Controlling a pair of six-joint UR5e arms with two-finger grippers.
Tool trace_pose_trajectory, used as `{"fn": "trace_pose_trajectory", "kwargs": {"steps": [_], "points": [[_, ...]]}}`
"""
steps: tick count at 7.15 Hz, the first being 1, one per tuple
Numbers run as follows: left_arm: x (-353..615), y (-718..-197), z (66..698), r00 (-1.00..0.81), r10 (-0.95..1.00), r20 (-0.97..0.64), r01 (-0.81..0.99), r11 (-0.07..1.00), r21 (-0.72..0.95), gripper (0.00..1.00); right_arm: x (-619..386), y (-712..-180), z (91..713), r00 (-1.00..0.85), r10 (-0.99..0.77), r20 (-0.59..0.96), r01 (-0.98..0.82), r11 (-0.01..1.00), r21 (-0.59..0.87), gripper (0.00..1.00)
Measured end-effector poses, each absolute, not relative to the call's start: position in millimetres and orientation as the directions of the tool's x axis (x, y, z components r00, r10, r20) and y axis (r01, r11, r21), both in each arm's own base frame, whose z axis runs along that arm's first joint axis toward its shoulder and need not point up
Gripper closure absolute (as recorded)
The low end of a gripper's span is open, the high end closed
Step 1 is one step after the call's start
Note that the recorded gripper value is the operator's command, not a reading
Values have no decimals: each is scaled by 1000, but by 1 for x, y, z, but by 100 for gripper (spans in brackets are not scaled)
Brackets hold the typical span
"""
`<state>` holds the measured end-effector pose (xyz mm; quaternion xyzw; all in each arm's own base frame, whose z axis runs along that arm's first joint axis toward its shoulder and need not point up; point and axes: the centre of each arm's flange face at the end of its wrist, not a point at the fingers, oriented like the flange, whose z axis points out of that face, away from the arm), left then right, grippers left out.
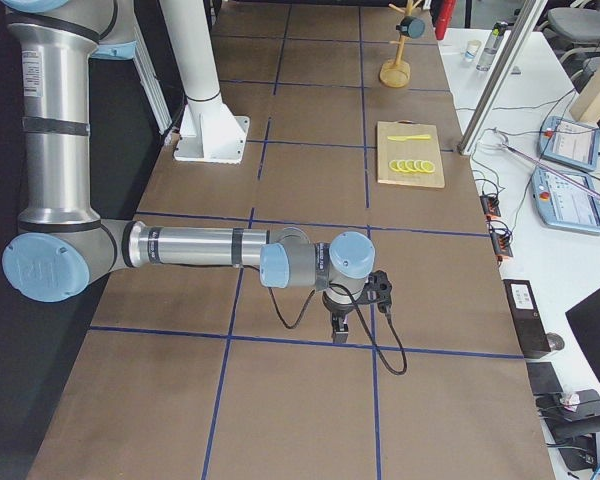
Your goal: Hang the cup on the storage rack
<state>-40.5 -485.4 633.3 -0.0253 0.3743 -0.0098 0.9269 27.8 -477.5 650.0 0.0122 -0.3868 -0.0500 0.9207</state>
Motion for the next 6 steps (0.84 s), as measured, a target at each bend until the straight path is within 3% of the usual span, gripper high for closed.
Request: {"fn": "trace_pose_trajectory", "kwargs": {"steps": [6], "points": [[-40, -501, 614, 731, 1, -682, -3, 1000, -2, 0, 28, -475, 661, 697, -87, 711, 82, 996, 41, 0]]}}
